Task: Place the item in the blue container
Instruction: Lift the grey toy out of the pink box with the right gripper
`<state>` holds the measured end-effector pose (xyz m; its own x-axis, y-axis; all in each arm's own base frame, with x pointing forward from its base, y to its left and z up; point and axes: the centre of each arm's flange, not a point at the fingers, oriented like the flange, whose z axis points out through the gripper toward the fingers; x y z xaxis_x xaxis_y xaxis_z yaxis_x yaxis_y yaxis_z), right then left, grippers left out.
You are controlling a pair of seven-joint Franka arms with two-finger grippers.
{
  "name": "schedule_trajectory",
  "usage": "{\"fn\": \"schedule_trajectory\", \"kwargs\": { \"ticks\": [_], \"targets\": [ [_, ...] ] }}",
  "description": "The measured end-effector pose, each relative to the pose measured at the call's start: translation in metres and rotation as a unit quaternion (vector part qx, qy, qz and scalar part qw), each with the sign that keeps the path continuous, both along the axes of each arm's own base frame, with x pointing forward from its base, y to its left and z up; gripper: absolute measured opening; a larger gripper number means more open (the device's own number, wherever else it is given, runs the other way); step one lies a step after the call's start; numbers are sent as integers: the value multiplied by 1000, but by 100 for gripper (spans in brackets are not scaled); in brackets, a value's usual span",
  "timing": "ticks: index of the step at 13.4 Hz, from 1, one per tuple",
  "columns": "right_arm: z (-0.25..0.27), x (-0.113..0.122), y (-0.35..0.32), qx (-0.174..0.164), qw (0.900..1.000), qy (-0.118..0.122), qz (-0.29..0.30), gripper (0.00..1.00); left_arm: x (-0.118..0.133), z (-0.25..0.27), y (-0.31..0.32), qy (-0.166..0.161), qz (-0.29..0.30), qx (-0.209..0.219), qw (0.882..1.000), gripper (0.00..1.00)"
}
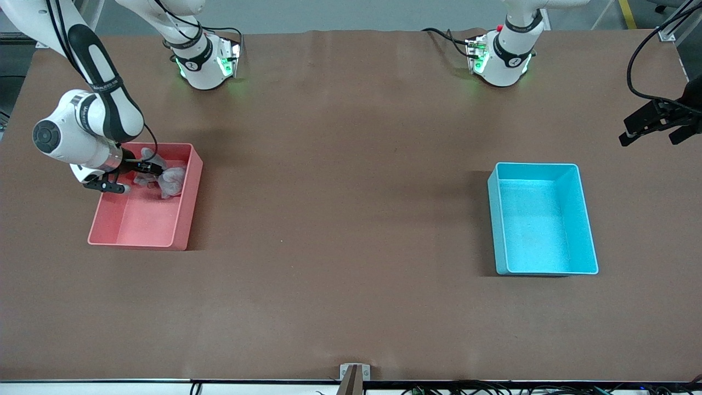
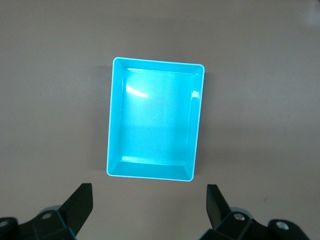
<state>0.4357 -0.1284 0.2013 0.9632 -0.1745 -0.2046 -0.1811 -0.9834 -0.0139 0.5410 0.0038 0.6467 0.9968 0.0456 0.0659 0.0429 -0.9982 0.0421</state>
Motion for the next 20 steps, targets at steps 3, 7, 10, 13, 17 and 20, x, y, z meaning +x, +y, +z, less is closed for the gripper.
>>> {"fn": "schedule_trajectory", "kwargs": {
  "ticks": [3, 7, 10, 13, 17, 20],
  "targets": [
    [3, 3, 0, 0, 1000, -2, 1, 36, 0, 0, 0, 0, 0, 0, 1000, 100],
    [25, 22, -1, 11, 1000, 29, 4, 21, 0, 0, 0, 0, 0, 0, 1000, 100],
    [81, 60, -5, 21, 998, 59, 0, 21, 0, 0, 0, 0, 0, 0, 1000, 100],
    [149, 96, 22, 8, 996, 75, -39, 21, 0, 0, 0, 0, 0, 0, 1000, 100],
    [185, 122, 136, -12, 990, 68, -120, 21, 0, 0, 0, 0, 0, 0, 1000, 100],
    [187, 126, 229, -17, 983, 33, -179, 21, 0, -1, 0, 1, 0, 0, 1000, 100]
  ]
}}
